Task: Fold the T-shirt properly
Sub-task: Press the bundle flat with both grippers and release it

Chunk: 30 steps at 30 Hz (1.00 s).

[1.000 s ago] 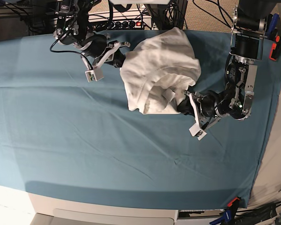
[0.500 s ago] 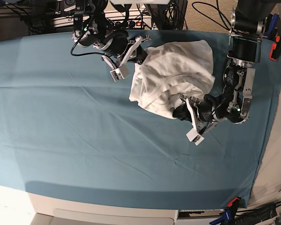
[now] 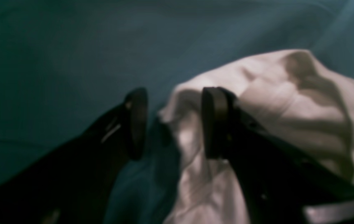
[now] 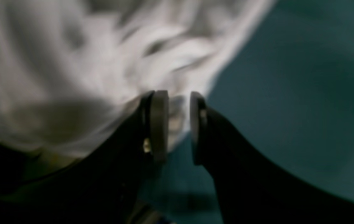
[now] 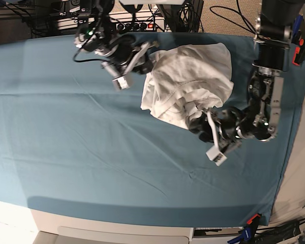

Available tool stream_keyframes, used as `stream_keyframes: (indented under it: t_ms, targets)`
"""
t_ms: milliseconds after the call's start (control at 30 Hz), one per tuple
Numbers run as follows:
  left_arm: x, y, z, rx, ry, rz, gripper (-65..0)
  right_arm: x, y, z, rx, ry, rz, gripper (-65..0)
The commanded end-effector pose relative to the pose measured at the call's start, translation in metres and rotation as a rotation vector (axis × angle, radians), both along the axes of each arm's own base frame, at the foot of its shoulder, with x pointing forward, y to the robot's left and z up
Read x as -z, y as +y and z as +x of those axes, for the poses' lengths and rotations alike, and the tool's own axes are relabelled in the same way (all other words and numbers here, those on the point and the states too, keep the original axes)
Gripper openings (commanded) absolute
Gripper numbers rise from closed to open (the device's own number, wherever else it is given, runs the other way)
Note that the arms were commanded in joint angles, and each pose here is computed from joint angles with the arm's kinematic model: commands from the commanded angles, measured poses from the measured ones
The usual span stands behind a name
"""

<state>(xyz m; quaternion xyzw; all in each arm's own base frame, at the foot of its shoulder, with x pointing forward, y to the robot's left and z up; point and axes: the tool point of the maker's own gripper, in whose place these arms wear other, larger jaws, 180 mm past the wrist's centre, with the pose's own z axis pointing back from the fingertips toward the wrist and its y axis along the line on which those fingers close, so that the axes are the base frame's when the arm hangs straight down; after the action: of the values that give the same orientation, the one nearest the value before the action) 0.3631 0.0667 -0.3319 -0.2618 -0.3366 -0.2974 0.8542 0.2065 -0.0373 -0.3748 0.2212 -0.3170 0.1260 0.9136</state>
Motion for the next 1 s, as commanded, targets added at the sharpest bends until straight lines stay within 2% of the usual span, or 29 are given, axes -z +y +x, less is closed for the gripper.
stream_keyframes:
  t_ms: [0, 133, 167, 233, 267, 367, 500, 667, 767, 967]
  targets:
    - [-0.025, 0.008, 0.015, -0.010, -0.082, 0.004, -36.0, -0.019, -0.005, 0.016, 0.032, -0.084, 0.020, -52.0]
    - [-0.053, 0.043, 0.024, -0.072, -0.172, 0.051, -37.6, -0.044, -0.042, 0.045, 0.141, -0.189, -0.003, -52.3]
    - [-0.060, 0.055, 0.025, -0.103, -0.186, 0.058, -41.8, -0.053, -0.048, 0.052, 0.163, -0.219, 0.019, -54.6]
    - [-0.070, 0.077, 0.024, -0.150, -0.199, 0.073, -60.0, -0.074, -0.046, 0.062, 0.161, -0.281, 0.113, -65.0]
    - [-0.073, 0.086, 0.020, -0.172, -0.198, 0.060, -65.0, -0.086, -0.038, 0.063, 0.124, -0.316, 0.184, -65.0]
    - [-0.071, 0.107, 0.001, -0.233, -0.179, 0.007, -65.0, -0.118, -0.001, 0.053, -0.049, -0.401, 0.360, -65.0]
    - [-0.054, 0.112, -0.039, -0.219, -0.114, -0.062, -65.0, -0.137, 0.050, 0.035, -0.182, -0.380, 0.533, -65.0]
    - [-0.034, 0.113, -0.076, -0.218, -0.042, -0.090, -65.0, -0.141, 0.102, 0.014, -0.335, -0.352, 0.588, -65.0]
    - [-0.028, 0.112, -0.092, -0.214, -0.021, -0.077, -65.0, -0.127, 0.111, 0.016, -0.332, -0.327, 0.580, -65.0]
    - [-0.031, 0.099, -0.115, -0.172, -0.024, -0.059, -65.0, -0.080, 0.114, 0.029, -0.293, -0.190, 0.593, -65.0]
